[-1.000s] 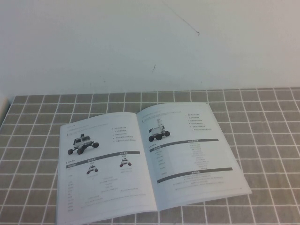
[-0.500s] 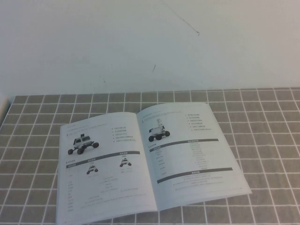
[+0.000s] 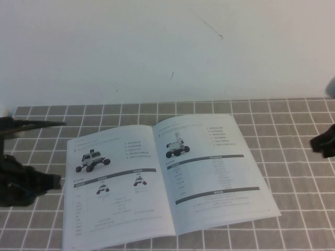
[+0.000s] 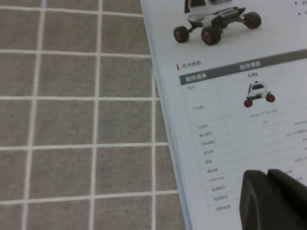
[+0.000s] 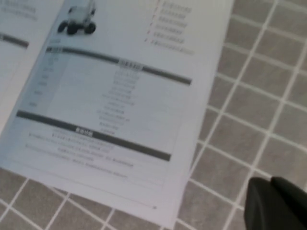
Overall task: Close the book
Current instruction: 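Close the open booklet and leave it lying on the table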
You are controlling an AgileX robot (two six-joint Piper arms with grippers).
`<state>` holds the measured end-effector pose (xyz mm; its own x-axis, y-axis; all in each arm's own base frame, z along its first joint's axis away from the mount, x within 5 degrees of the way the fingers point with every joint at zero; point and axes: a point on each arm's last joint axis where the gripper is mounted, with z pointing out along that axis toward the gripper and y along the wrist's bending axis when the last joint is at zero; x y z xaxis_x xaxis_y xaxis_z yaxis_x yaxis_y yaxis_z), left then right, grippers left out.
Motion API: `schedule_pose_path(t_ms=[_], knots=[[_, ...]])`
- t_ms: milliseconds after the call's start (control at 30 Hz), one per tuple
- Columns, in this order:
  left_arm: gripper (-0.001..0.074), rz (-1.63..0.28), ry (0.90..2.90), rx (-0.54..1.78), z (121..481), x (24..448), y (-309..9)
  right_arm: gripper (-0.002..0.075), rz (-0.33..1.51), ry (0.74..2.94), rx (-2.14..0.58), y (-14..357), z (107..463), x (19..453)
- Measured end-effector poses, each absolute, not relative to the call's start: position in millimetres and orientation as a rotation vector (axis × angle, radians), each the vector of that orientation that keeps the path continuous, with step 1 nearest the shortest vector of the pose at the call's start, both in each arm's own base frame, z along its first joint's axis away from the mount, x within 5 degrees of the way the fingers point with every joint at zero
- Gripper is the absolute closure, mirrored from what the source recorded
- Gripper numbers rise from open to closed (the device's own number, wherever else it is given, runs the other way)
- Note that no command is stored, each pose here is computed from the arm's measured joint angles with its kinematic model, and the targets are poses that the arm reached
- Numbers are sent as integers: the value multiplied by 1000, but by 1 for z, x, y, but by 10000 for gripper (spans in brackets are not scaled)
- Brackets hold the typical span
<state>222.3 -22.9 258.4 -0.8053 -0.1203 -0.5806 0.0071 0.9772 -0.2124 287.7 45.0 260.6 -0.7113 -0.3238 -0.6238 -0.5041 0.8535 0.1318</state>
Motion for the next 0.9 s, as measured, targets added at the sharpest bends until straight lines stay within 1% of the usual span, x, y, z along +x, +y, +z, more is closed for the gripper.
schedule_pose_path(t_ms=[133, 233, 333, 567, 700, 900], knots=[[738, -355, 2590, -44, 241, 252, -31, 729, 465, 2523, -743, 76, 214, 315], [738, -371, 2630, -37, 230, 266, -32, 729, 491, 2546, -826, 100, 193, 330], [738, -371, 2657, -27, 222, 274, -33, 729, 503, 2540, -867, 115, 185, 342], [738, -377, 2707, -23, 209, 297, -34, 729, 512, 2526, -918, 135, 169, 368], [738, -363, 2737, -16, 196, 312, -34, 729, 519, 2547, -925, 139, 155, 378], [738, -309, 2817, 36, 169, 327, -32, 729, 537, 2598, -923, 141, 131, 380]])
